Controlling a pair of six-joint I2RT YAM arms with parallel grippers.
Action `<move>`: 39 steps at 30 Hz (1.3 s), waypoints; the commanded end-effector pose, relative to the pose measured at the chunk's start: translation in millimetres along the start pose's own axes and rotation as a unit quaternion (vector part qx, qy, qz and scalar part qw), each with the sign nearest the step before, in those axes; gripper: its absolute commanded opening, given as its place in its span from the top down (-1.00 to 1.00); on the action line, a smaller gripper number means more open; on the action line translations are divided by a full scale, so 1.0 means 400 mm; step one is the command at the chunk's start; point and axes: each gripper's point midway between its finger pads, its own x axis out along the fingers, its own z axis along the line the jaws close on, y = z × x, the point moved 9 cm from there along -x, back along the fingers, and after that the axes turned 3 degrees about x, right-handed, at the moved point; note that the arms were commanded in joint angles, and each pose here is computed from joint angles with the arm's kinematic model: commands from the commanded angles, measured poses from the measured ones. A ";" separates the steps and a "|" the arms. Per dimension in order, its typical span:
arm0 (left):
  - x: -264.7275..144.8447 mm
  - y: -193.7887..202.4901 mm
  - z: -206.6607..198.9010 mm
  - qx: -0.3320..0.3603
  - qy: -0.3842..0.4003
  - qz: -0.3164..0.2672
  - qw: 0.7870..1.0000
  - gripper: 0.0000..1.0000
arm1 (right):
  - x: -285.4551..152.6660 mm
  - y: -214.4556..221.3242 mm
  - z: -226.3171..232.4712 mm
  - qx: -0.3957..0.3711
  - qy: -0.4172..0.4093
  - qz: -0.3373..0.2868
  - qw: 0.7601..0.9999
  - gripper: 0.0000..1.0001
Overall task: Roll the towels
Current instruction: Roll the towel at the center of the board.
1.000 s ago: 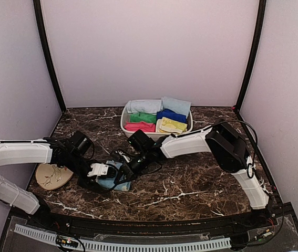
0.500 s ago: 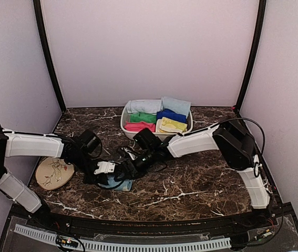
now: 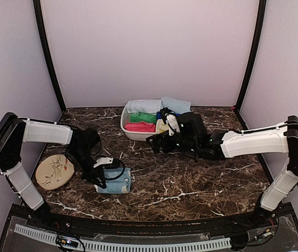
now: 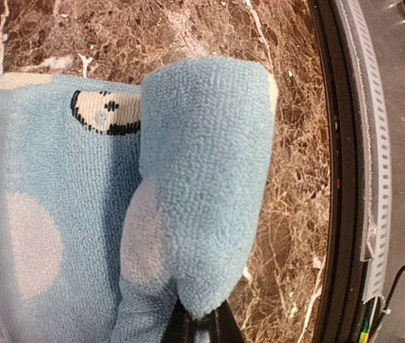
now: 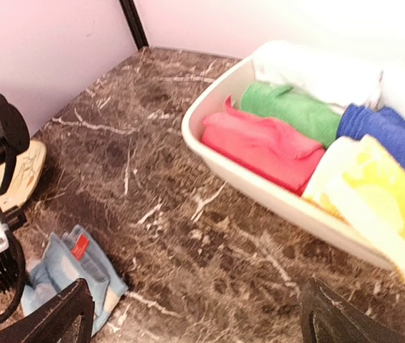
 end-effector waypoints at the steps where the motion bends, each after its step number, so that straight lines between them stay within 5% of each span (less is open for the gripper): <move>1: 0.002 0.000 -0.002 -0.058 0.073 -0.014 0.996 1.00 | -0.041 0.014 0.030 -0.071 -0.078 -0.085 0.991 -0.98; 3: 0.003 0.002 0.015 -0.075 0.085 -0.016 0.993 1.00 | -0.084 0.084 0.096 -0.209 -0.078 -0.121 0.967 -0.95; 10: 0.004 0.011 0.064 -0.140 0.144 -0.038 0.979 1.00 | -0.085 0.250 0.288 -0.495 -0.119 -0.051 0.859 -0.69; 14: 0.009 0.018 0.078 -0.150 0.139 -0.030 0.978 1.00 | -0.037 0.318 0.366 -0.582 -0.130 -0.035 0.802 -0.51; 19: 0.008 0.020 0.083 -0.160 0.143 -0.027 0.976 1.00 | 0.039 0.347 0.409 -0.613 -0.144 -0.044 0.776 -0.42; 24: 0.007 0.021 0.081 -0.156 0.148 -0.026 0.976 0.97 | 0.134 0.354 0.388 -0.611 -0.133 -0.032 0.780 -0.30; 28: 0.008 0.024 0.077 -0.151 0.149 -0.029 0.977 0.70 | 0.187 0.354 0.371 -0.598 -0.126 -0.018 0.792 -0.16; 33: -0.012 0.023 0.072 -0.131 0.126 -0.053 0.982 0.48 | 0.220 0.371 0.336 -0.555 -0.133 0.035 0.821 0.28; 36: -0.047 0.030 0.066 -0.111 0.090 -0.081 0.986 0.14 | 0.227 0.379 0.321 -0.513 -0.169 0.085 0.837 0.54; 39: -0.087 0.046 0.058 -0.080 0.022 -0.107 0.991 0.08 | 0.230 0.375 0.313 -0.459 -0.215 0.135 0.852 0.78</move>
